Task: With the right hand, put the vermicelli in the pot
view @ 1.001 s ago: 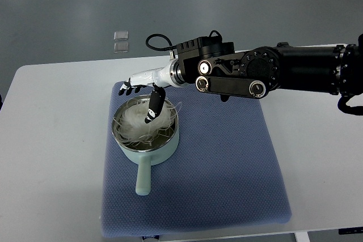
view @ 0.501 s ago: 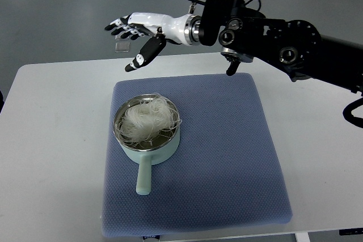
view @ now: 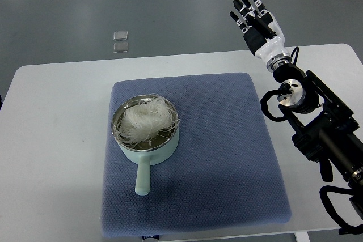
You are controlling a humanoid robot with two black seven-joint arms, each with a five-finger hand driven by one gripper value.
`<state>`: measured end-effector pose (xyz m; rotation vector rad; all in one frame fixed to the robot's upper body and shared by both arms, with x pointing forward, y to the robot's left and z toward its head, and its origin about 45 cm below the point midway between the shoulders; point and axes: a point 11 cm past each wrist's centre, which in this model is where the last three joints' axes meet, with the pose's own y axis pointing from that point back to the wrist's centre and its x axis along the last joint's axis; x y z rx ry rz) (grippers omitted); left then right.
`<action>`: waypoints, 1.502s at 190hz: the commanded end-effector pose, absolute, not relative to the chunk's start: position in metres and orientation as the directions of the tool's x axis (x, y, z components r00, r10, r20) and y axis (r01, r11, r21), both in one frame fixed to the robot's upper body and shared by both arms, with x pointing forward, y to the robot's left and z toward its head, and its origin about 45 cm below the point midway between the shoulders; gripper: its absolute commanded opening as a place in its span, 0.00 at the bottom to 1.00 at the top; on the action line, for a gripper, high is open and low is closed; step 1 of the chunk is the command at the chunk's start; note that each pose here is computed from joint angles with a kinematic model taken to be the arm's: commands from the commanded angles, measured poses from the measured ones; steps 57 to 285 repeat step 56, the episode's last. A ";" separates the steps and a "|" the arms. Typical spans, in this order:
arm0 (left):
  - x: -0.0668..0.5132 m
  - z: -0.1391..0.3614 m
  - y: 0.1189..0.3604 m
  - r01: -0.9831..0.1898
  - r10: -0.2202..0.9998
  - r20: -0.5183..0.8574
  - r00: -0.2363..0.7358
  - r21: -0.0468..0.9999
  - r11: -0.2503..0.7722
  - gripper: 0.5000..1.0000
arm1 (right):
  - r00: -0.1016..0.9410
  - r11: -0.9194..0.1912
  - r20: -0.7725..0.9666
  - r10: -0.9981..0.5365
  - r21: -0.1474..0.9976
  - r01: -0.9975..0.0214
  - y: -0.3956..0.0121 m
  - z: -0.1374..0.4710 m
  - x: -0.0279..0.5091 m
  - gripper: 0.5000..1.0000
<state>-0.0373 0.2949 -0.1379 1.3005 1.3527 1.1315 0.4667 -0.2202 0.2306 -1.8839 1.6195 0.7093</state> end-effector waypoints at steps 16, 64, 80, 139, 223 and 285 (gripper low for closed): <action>-0.037 -0.138 0.295 0.158 1.000 -0.017 -0.025 0.987 0.021 1.00 | 0.100 -0.110 -0.754 -0.649 -0.038 -0.993 -0.227 0.214 0.463 0.85; -0.037 -0.138 0.294 0.158 0.999 -0.021 -0.023 0.987 0.025 1.00 | 0.151 -0.148 -0.757 -0.636 -0.072 -0.986 -0.224 0.214 0.460 0.85; -0.037 -0.138 0.294 0.158 0.999 -0.021 -0.023 0.987 0.025 1.00 | 0.151 -0.148 -0.757 -0.636 -0.072 -0.986 -0.224 0.214 0.460 0.85; -0.037 -0.138 0.294 0.158 0.999 -0.021 -0.023 0.987 0.025 1.00 | 0.151 -0.148 -0.757 -0.636 -0.072 -0.986 -0.224 0.214 0.460 0.85; -0.037 -0.138 0.294 0.158 0.999 -0.021 -0.023 0.987 0.025 1.00 | 0.151 -0.148 -0.757 -0.636 -0.072 -0.986 -0.224 0.214 0.460 0.85; -0.037 -0.138 0.294 0.158 0.999 -0.021 -0.023 0.987 0.025 1.00 | 0.151 -0.148 -0.757 -0.636 -0.072 -0.986 -0.224 0.214 0.460 0.85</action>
